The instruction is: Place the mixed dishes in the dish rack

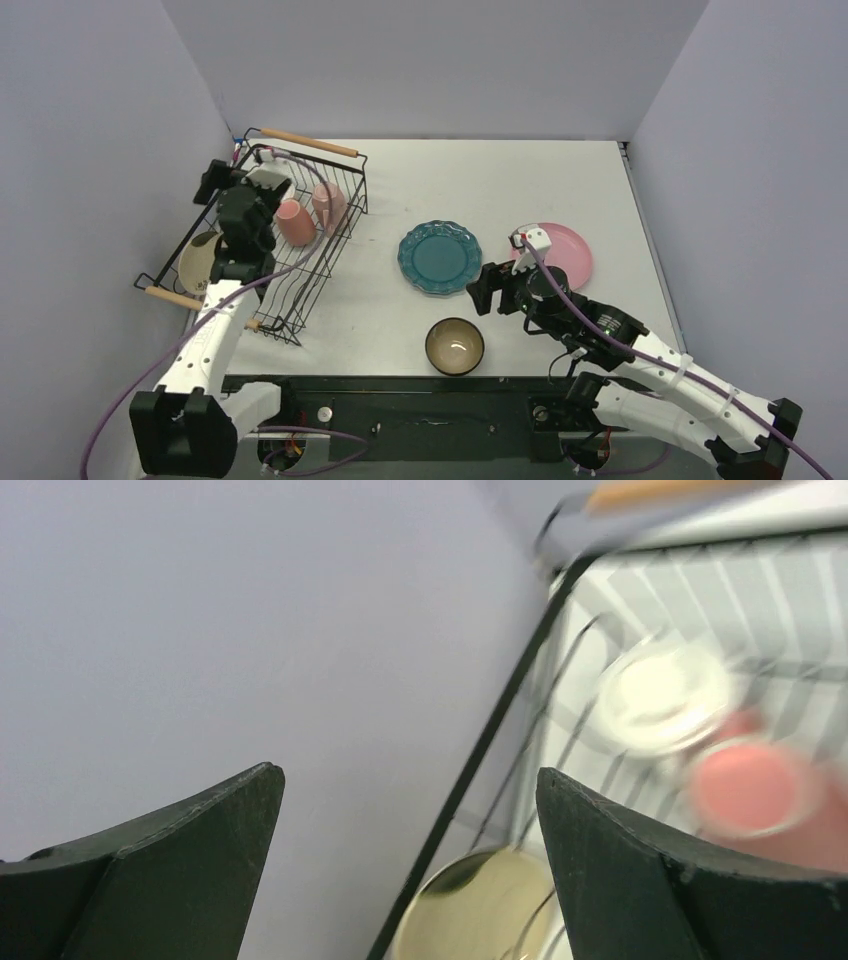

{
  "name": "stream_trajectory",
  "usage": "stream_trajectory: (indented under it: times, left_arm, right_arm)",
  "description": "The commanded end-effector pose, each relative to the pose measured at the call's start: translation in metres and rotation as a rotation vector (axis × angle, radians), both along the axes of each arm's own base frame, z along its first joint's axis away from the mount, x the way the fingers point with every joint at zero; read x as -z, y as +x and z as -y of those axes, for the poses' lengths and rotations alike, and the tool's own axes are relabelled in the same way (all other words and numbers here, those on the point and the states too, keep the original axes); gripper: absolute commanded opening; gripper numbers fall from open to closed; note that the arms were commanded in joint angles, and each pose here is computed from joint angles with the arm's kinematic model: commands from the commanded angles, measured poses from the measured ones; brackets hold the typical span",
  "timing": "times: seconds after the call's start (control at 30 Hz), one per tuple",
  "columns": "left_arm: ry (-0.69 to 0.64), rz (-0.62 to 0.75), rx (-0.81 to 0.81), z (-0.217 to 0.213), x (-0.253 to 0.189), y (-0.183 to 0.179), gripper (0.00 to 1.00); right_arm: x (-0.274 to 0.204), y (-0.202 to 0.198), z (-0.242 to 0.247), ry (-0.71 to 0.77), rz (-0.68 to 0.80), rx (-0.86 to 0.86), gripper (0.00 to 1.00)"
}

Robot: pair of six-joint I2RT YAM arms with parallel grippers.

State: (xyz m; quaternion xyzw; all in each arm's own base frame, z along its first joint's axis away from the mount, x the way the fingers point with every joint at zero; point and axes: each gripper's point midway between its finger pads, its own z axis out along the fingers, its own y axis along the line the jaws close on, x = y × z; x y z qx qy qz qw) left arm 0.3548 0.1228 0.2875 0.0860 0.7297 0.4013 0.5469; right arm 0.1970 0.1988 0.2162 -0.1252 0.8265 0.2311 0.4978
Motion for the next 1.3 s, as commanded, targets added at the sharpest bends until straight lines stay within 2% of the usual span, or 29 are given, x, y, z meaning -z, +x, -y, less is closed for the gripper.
stream_trajectory:
  times: [0.0,0.1,0.2,0.27,0.33,0.47,0.6,0.73,0.8,0.9,1.07,1.17,1.27]
  left_arm:
    - [-0.106,0.271,0.101,0.074,-0.078,0.019,0.97]
    - [-0.240,0.322,0.168,0.119,-0.097,0.026,0.97]
    - [-0.318,0.331,0.240,0.157,-0.103,0.030,0.96]
    - [-0.383,0.360,0.320,0.186,-0.115,0.026,0.96]
    - [-0.508,0.378,0.427,0.215,-0.121,0.019,0.96]
    - [-0.718,0.330,0.612,0.251,-0.124,0.000,0.96]
    - [-0.816,0.233,0.739,0.273,-0.114,-0.020,0.96]
    - [-0.877,0.189,0.848,0.288,-0.112,-0.039,0.96]
    - [-0.894,0.166,0.905,0.296,-0.108,-0.046,0.96]
    - [-0.903,0.159,0.959,0.303,-0.102,-0.052,0.96]
    - [-0.880,0.030,1.012,0.319,-0.074,-0.054,0.96]
    - [-0.852,-0.011,1.001,0.321,-0.059,-0.057,0.96]
    - [-0.829,0.057,0.974,0.311,-0.057,-0.061,0.96]
  right_arm:
    - [-0.009,0.011,0.001,0.003,-0.002,0.021,0.75]
    - [0.004,0.016,0.007,-0.008,-0.048,0.043,0.75]
    - [0.015,0.025,0.019,0.000,-0.101,0.090,0.75]
    - [0.022,0.032,0.030,-0.002,-0.130,0.147,0.75]
    - [0.029,0.038,0.040,-0.006,-0.162,0.202,0.75]
    - [0.040,0.048,0.050,0.028,-0.225,0.268,0.75]
    - [0.041,0.055,0.048,0.119,-0.218,0.291,0.76]
    - [0.025,0.061,0.041,0.282,-0.124,0.297,0.78]
    - [0.025,0.058,0.035,0.340,-0.134,0.275,0.79]
    - [0.033,0.057,0.029,0.410,-0.205,0.281,0.78]
    - [0.054,0.060,0.028,0.479,-0.297,0.341,0.75]
    - [0.062,0.063,0.049,0.480,-0.296,0.467,0.73]
    - [0.082,0.059,0.104,0.387,-0.330,0.729,0.73]
